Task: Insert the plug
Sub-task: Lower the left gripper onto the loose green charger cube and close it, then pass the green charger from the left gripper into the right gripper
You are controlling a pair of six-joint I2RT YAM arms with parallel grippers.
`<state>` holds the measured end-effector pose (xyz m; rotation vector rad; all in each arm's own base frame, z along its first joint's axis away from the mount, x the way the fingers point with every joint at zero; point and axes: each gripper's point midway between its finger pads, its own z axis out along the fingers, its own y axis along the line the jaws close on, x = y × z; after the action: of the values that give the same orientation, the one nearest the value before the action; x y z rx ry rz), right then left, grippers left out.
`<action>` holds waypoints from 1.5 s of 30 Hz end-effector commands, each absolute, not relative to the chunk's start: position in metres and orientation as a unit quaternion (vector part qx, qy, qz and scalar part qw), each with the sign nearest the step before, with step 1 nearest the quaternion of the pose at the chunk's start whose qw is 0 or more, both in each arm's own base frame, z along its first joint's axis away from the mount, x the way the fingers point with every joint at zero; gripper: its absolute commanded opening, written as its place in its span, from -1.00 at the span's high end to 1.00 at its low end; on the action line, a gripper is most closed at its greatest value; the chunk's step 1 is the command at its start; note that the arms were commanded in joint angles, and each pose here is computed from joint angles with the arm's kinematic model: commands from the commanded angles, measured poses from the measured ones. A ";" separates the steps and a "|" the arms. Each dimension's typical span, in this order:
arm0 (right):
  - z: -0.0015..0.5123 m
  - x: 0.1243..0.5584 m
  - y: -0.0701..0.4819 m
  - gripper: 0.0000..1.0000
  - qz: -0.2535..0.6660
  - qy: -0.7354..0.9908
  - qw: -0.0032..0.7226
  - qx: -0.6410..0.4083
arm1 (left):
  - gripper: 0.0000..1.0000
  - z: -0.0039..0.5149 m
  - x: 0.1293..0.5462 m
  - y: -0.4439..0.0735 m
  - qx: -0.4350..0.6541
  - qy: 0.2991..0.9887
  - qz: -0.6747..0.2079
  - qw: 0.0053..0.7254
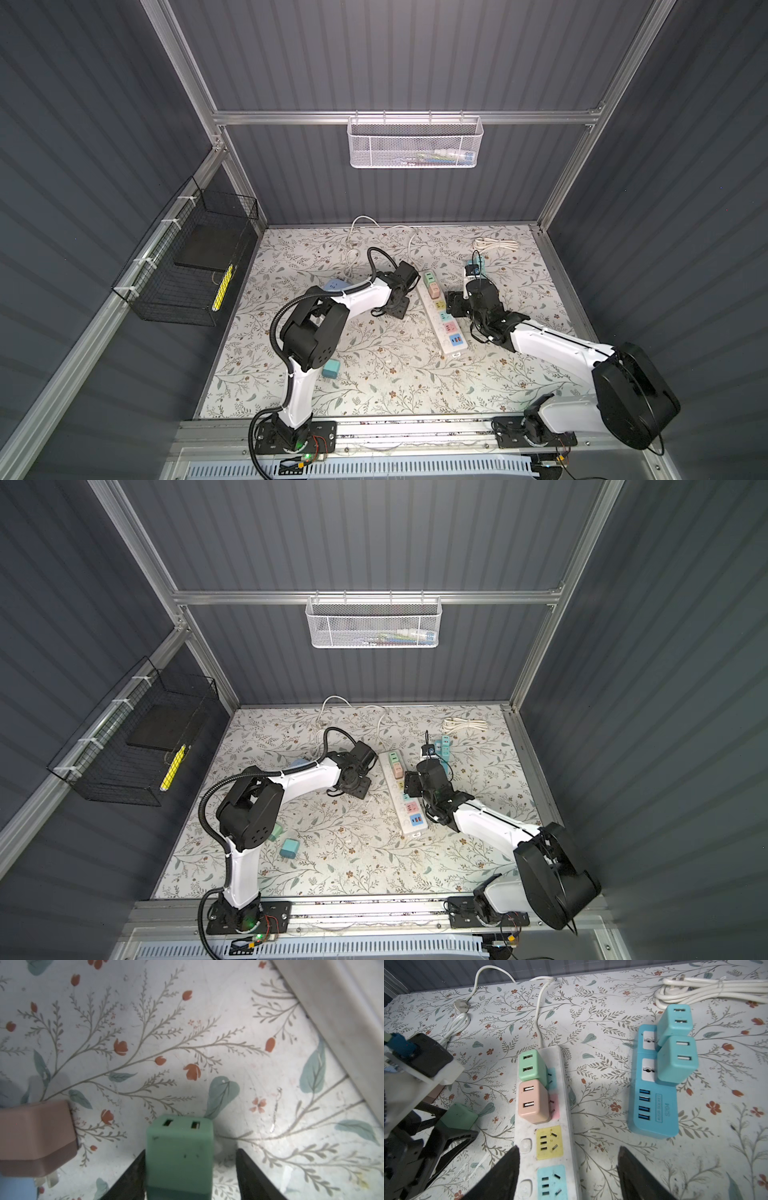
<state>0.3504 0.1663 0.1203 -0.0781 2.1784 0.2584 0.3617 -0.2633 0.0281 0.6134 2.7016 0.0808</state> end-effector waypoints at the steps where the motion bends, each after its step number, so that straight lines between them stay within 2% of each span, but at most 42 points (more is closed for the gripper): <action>1: 0.120 0.353 0.170 -0.49 0.107 0.886 0.450 -0.032 | -0.22 0.021 0.362 -0.252 0.222 0.958 0.058 0.171; 14: 0.123 0.351 0.173 -0.49 0.118 0.885 0.449 -0.034 | 0.16 0.022 0.354 -0.252 0.226 0.957 0.044 0.176; 20: 0.123 0.350 0.175 -0.48 0.120 0.889 0.441 -0.033 | 0.34 0.080 0.353 -0.288 0.270 0.913 -0.026 0.304; 23: 0.125 0.350 0.175 -0.45 0.123 0.889 0.440 -0.031 | 0.44 0.103 0.339 -0.313 0.331 0.867 -0.005 0.372; 26: 0.132 0.347 0.179 -0.41 0.141 0.884 0.443 -0.034 | 0.47 0.110 0.333 -0.324 0.345 0.844 -0.017 0.410; 29: 0.143 0.342 0.181 -0.31 0.163 0.876 0.453 -0.039 | 0.49 0.122 0.326 -0.331 0.351 0.818 -0.059 0.452; 33: 0.157 0.335 0.186 -0.06 0.207 0.861 0.462 -0.044 | 0.48 0.149 0.312 -0.338 0.364 0.766 -0.120 0.516; 38: 0.168 0.328 0.199 0.17 0.289 0.842 0.452 -0.062 | 0.62 0.168 0.299 -0.342 0.387 0.733 -0.151 0.539; 42: 0.175 0.320 0.217 0.15 0.343 0.827 0.435 -0.095 | 0.60 0.169 0.293 -0.346 0.404 0.728 -0.154 0.532; 45: 0.179 0.314 0.226 0.05 0.371 0.817 0.428 -0.112 | 0.60 0.168 0.289 -0.350 0.413 0.725 -0.152 0.529</action>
<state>0.3244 0.2087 0.1701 -0.2005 2.0783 0.7842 0.2933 -0.3397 0.1520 0.9538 1.7992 -0.3385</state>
